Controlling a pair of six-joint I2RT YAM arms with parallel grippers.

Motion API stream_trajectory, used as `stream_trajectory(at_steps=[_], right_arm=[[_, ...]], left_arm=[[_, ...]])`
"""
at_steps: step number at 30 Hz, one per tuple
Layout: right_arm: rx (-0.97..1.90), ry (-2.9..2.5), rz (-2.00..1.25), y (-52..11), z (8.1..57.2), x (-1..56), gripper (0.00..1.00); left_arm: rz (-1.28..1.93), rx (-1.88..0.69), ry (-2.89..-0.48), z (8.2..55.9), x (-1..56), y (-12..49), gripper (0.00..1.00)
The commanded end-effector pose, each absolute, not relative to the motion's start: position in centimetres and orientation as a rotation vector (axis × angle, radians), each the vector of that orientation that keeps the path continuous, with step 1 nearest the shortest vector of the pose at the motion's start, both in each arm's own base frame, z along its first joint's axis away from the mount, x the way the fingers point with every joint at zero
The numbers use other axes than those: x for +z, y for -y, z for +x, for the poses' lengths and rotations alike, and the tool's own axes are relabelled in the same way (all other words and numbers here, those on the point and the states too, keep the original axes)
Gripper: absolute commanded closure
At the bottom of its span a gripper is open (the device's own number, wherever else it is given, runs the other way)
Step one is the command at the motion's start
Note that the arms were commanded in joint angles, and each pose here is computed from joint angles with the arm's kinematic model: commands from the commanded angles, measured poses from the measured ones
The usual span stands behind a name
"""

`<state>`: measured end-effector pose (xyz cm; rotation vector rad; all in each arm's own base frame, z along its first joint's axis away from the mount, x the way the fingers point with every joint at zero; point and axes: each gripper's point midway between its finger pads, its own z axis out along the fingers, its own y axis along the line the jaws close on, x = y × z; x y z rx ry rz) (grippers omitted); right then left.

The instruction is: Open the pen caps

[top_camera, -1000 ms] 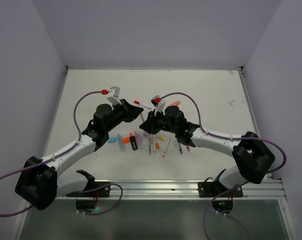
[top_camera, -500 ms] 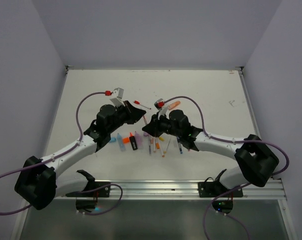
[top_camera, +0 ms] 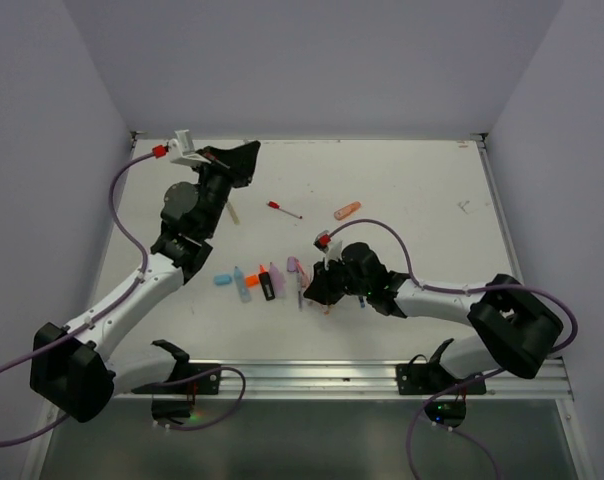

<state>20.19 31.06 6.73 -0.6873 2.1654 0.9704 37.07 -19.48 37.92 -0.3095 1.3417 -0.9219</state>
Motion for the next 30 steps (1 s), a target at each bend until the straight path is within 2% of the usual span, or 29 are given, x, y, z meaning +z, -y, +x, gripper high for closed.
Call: stream_trajectory(at_steps=[1,5,7,13,19,26,30], right_arm=[[0.994,-2.124,-0.720,-31.5,20.2,7.8,1.00],[0.917,-2.136,-0.652,-30.7,21.2,8.4,1.00],[0.796,-2.141,-0.562,-29.8,23.3,9.0,1.00],[0.543,-2.206,-0.276,-25.6,28.1,9.3,1.00],[0.461,-2.285,-0.100,-24.0,32.5,8.7,1.00],[0.444,-2.352,-0.093,-25.3,34.7,6.8,1.00],[0.430,-2.390,-0.101,-25.6,35.2,5.3,0.96]], left_arm=[[-0.393,-0.906,-1.213,37.5,40.8,17.6,1.00],[-0.320,-0.895,-1.390,38.4,37.1,19.9,1.00],[-0.278,-0.875,-1.494,39.1,34.8,21.1,1.00],[-0.122,-0.839,-1.929,39.1,23.8,25.2,1.00],[-0.036,-0.813,-2.239,38.5,14.8,28.6,1.00],[0.057,-0.798,-2.405,37.5,8.9,32.7,0.98],[0.055,-0.792,-2.470,37.1,6.1,33.3,0.96]])
